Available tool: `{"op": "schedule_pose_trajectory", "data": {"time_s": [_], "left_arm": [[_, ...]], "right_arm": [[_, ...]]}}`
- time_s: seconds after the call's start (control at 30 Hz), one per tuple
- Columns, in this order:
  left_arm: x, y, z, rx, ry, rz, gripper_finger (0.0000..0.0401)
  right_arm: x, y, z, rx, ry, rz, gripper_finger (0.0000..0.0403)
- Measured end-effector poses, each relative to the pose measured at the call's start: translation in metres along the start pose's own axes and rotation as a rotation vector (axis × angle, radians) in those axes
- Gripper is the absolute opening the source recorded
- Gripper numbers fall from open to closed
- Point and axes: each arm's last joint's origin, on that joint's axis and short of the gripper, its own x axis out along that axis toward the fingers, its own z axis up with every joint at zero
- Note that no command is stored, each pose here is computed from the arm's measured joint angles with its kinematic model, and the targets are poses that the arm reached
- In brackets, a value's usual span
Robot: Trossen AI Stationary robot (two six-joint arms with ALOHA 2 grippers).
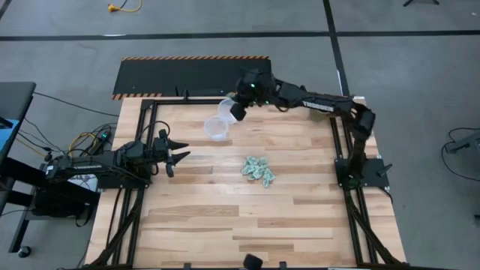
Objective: Pick and place items into bin
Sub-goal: Put the stevia packet into the top bin
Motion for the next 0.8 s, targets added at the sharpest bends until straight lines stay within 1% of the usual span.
{"op": "schedule_pose_trajectory", "data": {"time_s": [0.07,0.13,0.33,0.5,0.6,0.67,0.8], "left_arm": [[0.000,0.000,0.000,0.000,0.000,0.000,0.0143],[0.000,0.000,0.000,0.000,0.000,0.000,0.0143],[0.000,0.000,0.000,0.000,0.000,0.001,0.0143],[0.000,0.000,0.000,0.000,0.000,0.000,0.0143],[0.000,0.000,0.000,0.000,0.000,0.000,0.0143],[0.000,0.000,0.000,0.000,0.000,0.000,0.0143],[0.000,0.000,0.000,0.000,0.000,0.001,0.0143]], "right_arm": [[0.011,-0.005,0.002,0.029,0.015,0.024,0.0002],[0.020,-0.008,0.000,0.035,0.054,0.022,0.0002],[0.043,-0.011,-0.005,0.028,0.093,0.023,0.0002],[0.061,-0.017,-0.020,0.038,0.175,0.018,0.0006],[0.065,-0.019,-0.025,0.041,0.204,0.009,0.0007],[0.065,-0.021,-0.024,0.041,0.198,0.000,0.0009],[0.063,-0.021,-0.022,0.037,0.185,-0.029,0.0025]]}}
